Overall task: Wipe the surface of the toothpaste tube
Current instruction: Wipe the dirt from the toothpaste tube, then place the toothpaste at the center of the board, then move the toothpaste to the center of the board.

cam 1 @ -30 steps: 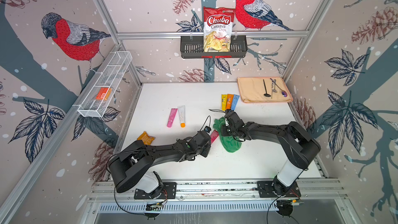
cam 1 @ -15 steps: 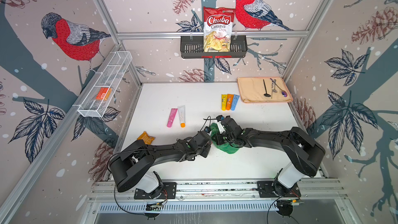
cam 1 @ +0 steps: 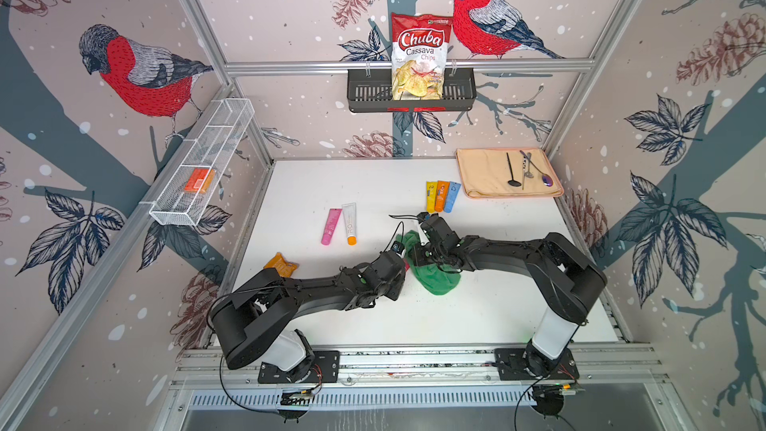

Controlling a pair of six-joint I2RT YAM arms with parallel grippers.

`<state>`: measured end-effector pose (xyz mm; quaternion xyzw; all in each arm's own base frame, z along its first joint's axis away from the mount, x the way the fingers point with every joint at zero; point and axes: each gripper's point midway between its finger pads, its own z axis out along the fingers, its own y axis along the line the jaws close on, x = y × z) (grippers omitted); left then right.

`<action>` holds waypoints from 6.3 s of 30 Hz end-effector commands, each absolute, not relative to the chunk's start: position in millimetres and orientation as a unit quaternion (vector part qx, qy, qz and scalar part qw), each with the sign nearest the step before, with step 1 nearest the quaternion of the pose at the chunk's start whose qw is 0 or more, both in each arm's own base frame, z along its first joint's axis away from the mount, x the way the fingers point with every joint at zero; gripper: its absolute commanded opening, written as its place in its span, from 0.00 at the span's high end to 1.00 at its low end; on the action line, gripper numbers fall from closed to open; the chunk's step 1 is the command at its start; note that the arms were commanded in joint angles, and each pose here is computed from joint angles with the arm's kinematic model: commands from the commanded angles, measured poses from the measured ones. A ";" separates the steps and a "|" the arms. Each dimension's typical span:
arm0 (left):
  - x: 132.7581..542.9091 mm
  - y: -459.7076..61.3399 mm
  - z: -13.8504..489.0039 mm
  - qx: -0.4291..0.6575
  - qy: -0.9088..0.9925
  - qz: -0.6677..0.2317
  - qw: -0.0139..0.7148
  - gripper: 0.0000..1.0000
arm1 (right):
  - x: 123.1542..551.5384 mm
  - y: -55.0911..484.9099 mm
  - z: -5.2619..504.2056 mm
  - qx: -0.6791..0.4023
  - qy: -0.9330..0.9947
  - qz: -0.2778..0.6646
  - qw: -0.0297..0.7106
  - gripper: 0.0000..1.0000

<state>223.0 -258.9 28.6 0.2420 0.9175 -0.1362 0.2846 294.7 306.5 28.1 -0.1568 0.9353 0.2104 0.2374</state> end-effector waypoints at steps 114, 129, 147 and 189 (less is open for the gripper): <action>392.5 -178.8 73.1 -0.099 0.925 -0.046 0.365 0.77 | 310.1 215.7 27.5 -0.104 0.942 0.095 0.305 0.90; 387.1 -153.4 44.5 -0.119 0.939 -0.035 0.320 0.74 | 308.9 221.2 22.9 -0.117 0.944 0.084 0.298 0.90; 383.6 -182.0 58.8 -0.068 0.947 -0.091 0.302 0.24 | 308.8 221.6 26.2 -0.116 0.942 0.084 0.305 0.91; 503.9 -387.2 47.2 0.130 0.917 -0.105 0.361 0.49 | 316.0 176.6 46.7 -0.026 0.928 0.151 0.341 0.90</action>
